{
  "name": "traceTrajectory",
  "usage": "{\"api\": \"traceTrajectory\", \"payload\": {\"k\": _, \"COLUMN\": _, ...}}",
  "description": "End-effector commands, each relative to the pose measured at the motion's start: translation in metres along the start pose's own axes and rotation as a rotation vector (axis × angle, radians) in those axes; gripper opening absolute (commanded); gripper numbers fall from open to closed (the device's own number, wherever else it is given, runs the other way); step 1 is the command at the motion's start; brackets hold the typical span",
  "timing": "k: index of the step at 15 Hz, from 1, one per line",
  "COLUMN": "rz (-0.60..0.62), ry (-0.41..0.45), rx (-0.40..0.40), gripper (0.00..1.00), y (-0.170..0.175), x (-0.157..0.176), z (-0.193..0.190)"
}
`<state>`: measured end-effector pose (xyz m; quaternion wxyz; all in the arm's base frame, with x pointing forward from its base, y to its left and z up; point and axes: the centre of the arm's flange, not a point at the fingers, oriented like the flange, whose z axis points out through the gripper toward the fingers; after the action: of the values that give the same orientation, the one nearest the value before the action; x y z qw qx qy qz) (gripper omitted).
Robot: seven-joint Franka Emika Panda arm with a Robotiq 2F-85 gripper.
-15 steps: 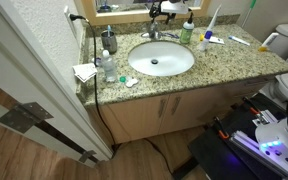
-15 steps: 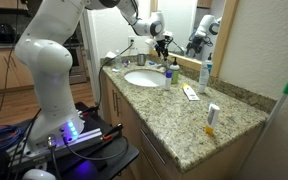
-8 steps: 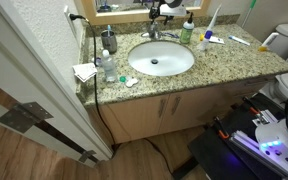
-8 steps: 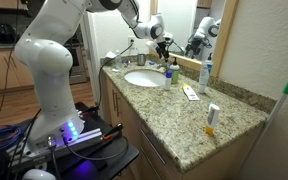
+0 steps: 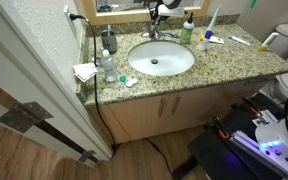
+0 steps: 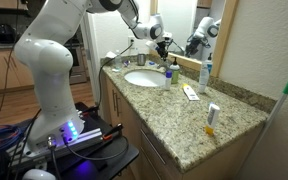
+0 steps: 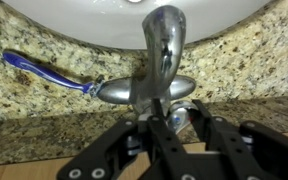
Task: Open the tap
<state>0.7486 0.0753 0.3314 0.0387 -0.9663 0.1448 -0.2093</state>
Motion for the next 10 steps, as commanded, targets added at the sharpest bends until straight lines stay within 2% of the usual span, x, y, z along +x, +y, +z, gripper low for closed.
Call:
{"api": "traceTrajectory", "payload": {"k": 1, "rz": -0.014, "ry": 0.033, "rx": 0.004, "gripper": 0.05, "y": -0.001, "x": 0.005, "z": 0.002}}
{"api": "traceTrajectory", "payload": {"k": 2, "rz": -0.004, "ry": 0.032, "rx": 0.009, "gripper": 0.07, "y": 0.0, "x": 0.006, "z": -0.001}}
{"api": "traceTrajectory", "payload": {"k": 10, "rz": 0.135, "ry": 0.086, "rx": 0.131, "gripper": 0.07, "y": 0.012, "x": 0.027, "z": -0.039}}
